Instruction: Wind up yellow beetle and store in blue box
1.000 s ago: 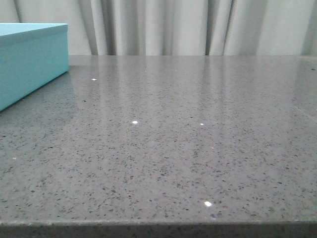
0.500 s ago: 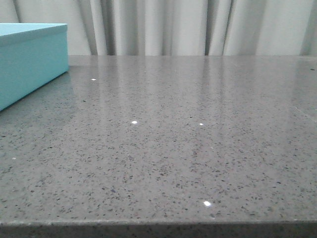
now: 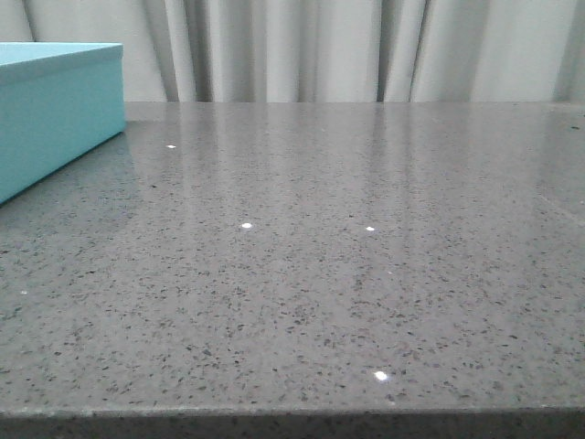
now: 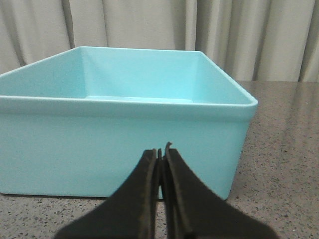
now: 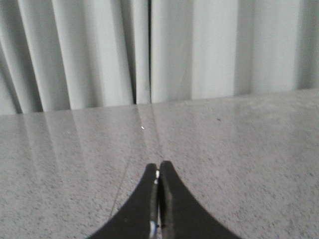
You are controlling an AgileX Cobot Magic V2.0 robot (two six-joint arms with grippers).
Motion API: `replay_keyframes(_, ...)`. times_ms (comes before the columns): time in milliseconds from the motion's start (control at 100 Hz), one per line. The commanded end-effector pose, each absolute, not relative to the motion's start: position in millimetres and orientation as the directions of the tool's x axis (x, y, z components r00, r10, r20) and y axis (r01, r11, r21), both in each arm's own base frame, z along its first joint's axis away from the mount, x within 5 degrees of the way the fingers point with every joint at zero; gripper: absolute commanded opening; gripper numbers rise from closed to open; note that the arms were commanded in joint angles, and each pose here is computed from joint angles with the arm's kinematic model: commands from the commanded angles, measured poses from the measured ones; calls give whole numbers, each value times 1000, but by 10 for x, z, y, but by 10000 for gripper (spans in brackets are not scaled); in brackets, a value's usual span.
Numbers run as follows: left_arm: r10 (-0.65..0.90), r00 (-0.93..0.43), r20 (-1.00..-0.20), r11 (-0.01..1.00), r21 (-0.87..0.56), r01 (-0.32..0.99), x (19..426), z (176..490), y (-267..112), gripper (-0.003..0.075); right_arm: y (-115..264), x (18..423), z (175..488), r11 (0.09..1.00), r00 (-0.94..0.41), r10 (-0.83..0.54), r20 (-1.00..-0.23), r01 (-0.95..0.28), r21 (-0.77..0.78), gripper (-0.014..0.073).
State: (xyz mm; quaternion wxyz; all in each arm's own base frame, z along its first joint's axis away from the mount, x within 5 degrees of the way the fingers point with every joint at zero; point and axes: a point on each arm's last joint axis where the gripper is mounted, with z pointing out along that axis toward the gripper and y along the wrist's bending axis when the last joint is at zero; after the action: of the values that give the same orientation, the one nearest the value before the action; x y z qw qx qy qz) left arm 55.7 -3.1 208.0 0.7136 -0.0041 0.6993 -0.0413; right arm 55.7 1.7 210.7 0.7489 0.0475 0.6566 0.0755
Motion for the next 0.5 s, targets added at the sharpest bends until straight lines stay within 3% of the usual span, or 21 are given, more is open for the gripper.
replay_keyframes(0,-85,77,-993,995,-80,60,552,2016,-30,-20,8,527,2213,986,205,165,-965,-45,159,-69)
replay_keyframes(490,-85,77,-993,995,-80,60,552,2016,-30,-20,-1,541,2100,992,88,126,-988,-10,126,-69)
